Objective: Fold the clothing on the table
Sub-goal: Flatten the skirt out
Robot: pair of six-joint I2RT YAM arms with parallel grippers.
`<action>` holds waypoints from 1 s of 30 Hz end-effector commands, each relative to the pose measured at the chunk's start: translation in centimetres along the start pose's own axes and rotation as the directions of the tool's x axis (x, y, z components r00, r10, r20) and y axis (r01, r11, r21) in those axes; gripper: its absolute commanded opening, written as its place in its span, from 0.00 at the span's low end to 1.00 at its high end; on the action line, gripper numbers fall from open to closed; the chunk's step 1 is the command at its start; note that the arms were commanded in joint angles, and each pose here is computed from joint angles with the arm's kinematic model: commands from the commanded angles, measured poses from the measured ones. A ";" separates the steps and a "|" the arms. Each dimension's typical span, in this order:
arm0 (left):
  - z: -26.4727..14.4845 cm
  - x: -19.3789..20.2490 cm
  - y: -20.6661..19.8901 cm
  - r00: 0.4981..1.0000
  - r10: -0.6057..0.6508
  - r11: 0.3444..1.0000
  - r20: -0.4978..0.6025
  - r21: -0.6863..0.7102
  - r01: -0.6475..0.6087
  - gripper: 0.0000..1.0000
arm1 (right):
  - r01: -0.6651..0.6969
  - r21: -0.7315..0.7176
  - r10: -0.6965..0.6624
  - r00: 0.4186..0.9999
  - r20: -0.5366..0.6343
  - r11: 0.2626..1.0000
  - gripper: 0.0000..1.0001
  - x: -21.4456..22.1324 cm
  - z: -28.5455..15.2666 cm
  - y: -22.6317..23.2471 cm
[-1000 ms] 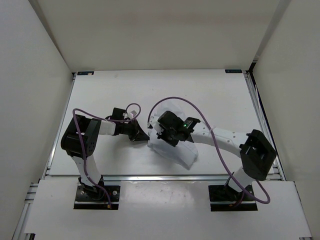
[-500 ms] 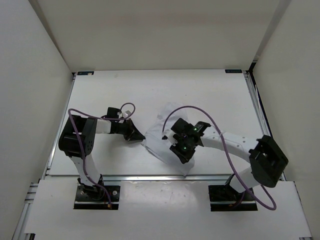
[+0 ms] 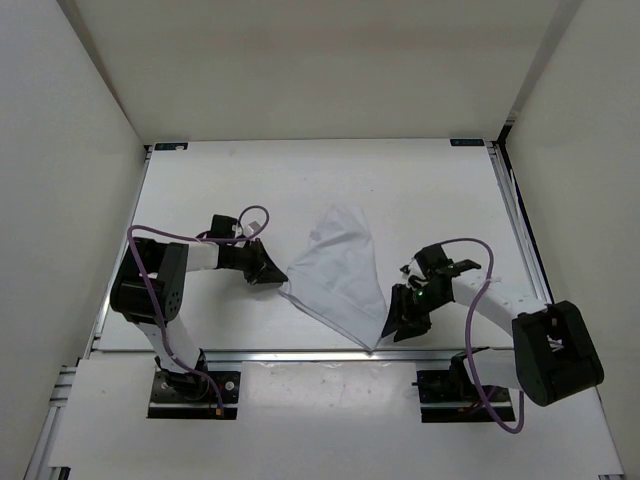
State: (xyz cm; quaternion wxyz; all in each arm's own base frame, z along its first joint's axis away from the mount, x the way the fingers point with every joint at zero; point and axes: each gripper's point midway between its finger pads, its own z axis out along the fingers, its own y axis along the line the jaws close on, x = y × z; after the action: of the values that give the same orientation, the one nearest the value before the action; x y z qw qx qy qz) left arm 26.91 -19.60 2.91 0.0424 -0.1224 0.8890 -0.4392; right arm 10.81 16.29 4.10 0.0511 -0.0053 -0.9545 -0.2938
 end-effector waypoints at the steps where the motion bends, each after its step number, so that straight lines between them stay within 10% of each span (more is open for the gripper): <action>1: -0.7 0.4 -0.6 0.999 0.041 0.999 0.008 0.009 -0.041 0.00 | -0.122 -0.182 0.115 0.992 -0.051 0.976 0.47 0.6 0.6 3.9; 19: -0.6 0.4 -1.3 0.999 0.032 0.999 0.012 0.031 -0.032 0.00 | -0.150 0.061 0.151 0.988 -0.011 0.987 0.38 -0.7 3.7 0.9; 22: -0.7 0.5 -1.0 0.999 0.031 0.999 0.018 0.024 -0.031 0.00 | -0.156 0.120 0.156 0.988 0.013 0.980 0.32 -0.7 4.2 0.0; 25: -0.8 0.5 -1.0 0.999 0.031 0.999 0.019 0.033 -0.032 0.00 | -0.149 0.153 0.139 0.987 0.077 0.977 0.01 -1.5 4.1 -0.8; 30: -2.6 -0.6 -6.0 0.997 0.064 0.970 0.040 0.234 -0.071 0.00 | -0.162 0.143 0.104 0.933 0.345 0.976 0.01 -7.4 -1.4 -0.7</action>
State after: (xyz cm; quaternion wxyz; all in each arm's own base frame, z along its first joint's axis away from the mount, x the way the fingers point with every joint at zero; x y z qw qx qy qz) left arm 26.07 -19.82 3.87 0.0363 -0.1336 0.8763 -0.4614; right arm 13.03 17.30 1.99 0.0134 -0.0934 -0.9681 -0.2320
